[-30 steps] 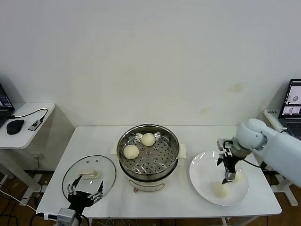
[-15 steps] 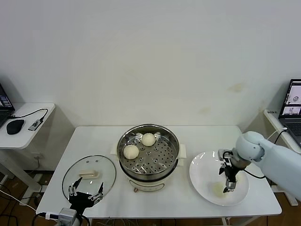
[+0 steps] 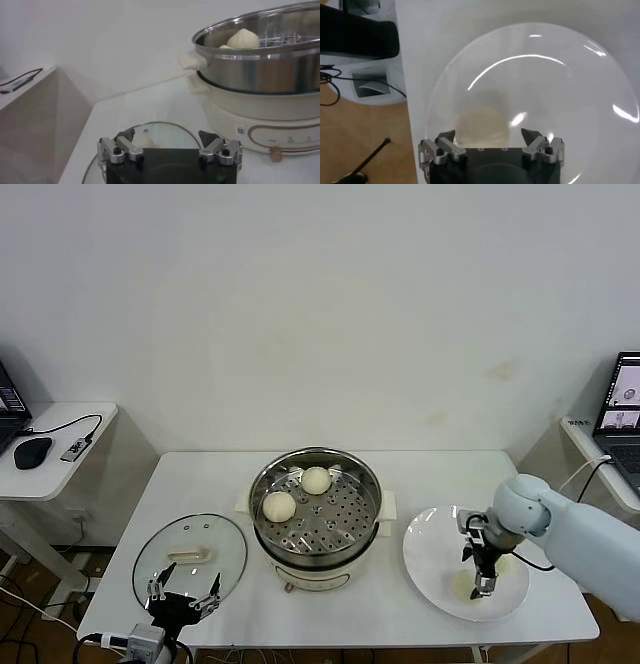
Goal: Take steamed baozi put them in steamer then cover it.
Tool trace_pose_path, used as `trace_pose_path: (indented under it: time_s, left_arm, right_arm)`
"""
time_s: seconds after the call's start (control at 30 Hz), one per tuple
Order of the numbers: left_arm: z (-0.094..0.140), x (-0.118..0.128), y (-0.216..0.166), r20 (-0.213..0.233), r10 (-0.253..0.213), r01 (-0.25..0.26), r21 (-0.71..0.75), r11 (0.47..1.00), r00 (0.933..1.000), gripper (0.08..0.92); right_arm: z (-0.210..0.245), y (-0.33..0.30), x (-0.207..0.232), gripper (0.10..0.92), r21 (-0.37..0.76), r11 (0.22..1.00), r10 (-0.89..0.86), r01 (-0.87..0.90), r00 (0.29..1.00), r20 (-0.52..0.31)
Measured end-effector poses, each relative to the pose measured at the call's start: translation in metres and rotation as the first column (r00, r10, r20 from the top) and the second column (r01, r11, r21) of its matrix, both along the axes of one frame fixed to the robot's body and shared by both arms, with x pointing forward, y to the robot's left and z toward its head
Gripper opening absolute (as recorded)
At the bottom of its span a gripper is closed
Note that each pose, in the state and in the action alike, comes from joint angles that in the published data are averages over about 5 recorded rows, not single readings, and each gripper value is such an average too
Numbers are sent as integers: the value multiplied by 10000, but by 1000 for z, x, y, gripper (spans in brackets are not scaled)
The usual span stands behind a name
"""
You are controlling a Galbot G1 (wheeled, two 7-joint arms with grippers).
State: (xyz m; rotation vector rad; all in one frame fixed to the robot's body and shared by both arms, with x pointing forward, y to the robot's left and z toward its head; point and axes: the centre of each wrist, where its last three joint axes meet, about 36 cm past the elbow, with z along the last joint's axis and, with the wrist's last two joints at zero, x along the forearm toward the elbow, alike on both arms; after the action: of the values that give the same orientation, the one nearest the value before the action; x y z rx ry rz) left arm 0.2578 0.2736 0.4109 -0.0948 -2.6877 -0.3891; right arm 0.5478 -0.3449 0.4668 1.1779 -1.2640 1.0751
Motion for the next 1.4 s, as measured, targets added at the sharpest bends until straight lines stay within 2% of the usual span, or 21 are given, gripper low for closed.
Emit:
trace_pose_path:
  time_s: [0.47, 0.9, 1.17, 1.4]
  left_arm:
    - [-5, 0, -1, -122, -11, 10, -28, 10000, 9999, 823]
    - [-6, 1, -1, -122, 22, -23, -44, 10000, 9999, 823]
    - [-6, 5, -1, -17, 101, -101, -106, 9999, 9999, 823]
    - [-7, 6, 3, 27, 212, -211, -30, 9998, 9998, 823]
  right_arm:
    - [-11, 0, -4, 809, -111, 9999, -22, 22, 10000, 36]
    - [-1, -8, -5, 537, -128, 9999, -95, 97, 9998, 192]
    - [33, -17, 3, 526, -57, 10000, -73, 75, 9990, 440]
    - [97, -10, 30, 524, 356, 9988, 295, -331, 9946, 994]
